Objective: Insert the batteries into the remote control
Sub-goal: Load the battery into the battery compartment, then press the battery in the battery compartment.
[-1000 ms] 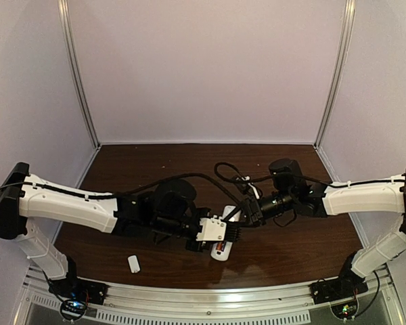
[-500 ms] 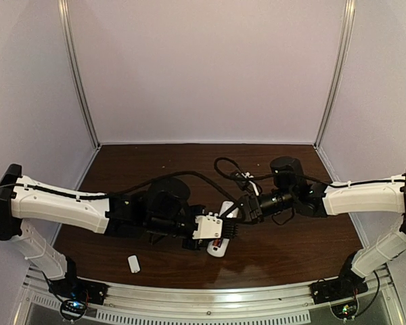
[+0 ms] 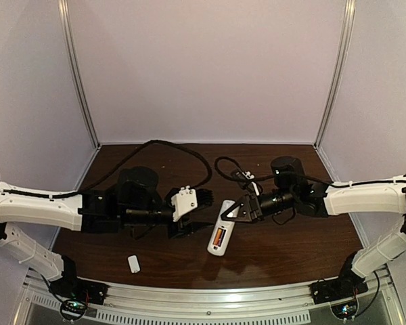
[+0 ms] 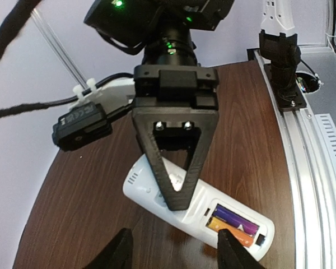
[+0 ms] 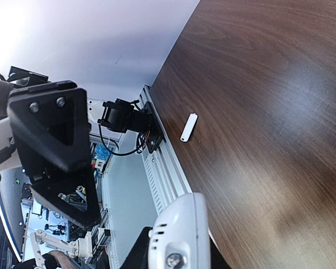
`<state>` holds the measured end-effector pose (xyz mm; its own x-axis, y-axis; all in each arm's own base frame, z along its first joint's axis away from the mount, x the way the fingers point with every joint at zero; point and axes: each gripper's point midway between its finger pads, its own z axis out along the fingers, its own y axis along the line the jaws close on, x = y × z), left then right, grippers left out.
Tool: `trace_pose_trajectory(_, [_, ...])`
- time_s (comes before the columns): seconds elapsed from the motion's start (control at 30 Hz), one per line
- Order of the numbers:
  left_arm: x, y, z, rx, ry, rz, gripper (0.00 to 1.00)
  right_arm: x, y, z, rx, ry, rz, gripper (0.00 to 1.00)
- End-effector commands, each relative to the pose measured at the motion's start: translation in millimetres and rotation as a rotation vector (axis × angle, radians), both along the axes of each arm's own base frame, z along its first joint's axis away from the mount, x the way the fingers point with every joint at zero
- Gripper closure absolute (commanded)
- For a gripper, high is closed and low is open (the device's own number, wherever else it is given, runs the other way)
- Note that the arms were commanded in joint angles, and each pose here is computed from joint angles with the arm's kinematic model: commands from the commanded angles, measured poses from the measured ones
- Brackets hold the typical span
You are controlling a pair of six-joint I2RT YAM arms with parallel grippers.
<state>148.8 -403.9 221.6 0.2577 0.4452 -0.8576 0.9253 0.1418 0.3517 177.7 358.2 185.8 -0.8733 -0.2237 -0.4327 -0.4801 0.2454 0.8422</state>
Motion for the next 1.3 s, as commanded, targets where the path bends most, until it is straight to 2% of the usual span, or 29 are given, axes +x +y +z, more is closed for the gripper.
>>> trace_pose_trajectory(0.0, [11, 12, 6, -0.119, 0.194, 0.12, 0.44, 13, -1, 37, 0.065, -0.123, -0.049, 1.0])
trace_pose_trajectory(0.3, [16, 3, 0, -0.241, 0.51, 0.206, 0.32, 17, -1, 57, 0.114, -0.196, -0.071, 1.0])
trace_pose_trajectory(0.47, [12, -11, -6, -0.263, 0.641, 0.177, 0.32, 17, -3, 61, 0.111, -0.222, -0.076, 1.0])
trace_pose_trajectory(0.9, [12, -28, -15, -0.247, 0.713, 0.145, 0.48, 14, -3, 63, 0.113, -0.241, -0.064, 1.0])
trace_pose_trajectory(1.27, [31, -17, -37, -0.221, 0.759, 0.223, 0.64, 8, -4, 75, 0.152, -0.26, -0.043, 1.0])
